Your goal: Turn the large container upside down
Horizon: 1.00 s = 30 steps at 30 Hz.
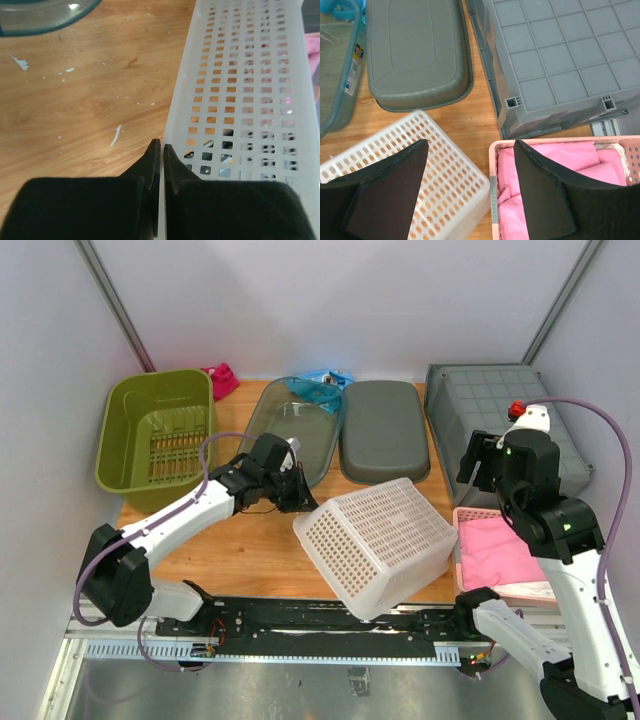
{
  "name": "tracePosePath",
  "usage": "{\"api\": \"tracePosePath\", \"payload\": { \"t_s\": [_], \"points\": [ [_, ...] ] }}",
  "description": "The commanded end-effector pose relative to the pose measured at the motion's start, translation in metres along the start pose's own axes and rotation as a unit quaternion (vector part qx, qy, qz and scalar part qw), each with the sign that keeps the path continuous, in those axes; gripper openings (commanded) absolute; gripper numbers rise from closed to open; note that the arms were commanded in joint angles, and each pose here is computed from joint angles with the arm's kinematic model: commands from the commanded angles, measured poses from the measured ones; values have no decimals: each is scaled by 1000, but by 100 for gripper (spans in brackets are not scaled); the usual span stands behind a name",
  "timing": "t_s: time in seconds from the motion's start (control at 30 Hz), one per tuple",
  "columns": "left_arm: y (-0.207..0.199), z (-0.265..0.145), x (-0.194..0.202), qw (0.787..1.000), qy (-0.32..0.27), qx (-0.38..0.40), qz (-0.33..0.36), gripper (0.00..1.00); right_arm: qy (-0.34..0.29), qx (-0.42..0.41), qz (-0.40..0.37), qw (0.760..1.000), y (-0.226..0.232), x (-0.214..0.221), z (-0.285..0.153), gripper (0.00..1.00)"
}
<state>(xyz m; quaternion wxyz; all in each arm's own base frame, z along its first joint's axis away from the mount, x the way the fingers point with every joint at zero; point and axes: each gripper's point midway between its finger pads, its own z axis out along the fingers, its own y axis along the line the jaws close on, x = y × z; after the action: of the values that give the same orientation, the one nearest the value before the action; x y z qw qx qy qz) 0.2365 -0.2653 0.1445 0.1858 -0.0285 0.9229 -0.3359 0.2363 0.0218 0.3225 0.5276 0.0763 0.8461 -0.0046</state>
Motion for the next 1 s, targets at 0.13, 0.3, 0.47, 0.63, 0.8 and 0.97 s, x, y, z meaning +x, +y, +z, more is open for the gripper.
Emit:
{"api": "tracePosePath", "payload": {
  "t_s": [0.13,0.3,0.47,0.63,0.8,0.97],
  "points": [
    [28,4,-24,994,-38,-83,56,11,15,5,1,1000,-1,14,11,71],
    [33,2,-27,991,-37,-101,73,38,27,4,-2,1000,3,20,20,71],
    [27,-17,-41,987,-66,-116,88,75,56,-19,-22,998,14,37,36,71],
    [3,-53,-35,990,-82,-68,88,84,151,-131,-76,977,58,74,58,73],
    [10,-71,21,997,-28,-28,73,87,250,-207,-82,942,95,111,82,72],
    [12,-76,78,999,22,3,36,87,287,-227,-59,929,120,120,109,72]
  ]
}}
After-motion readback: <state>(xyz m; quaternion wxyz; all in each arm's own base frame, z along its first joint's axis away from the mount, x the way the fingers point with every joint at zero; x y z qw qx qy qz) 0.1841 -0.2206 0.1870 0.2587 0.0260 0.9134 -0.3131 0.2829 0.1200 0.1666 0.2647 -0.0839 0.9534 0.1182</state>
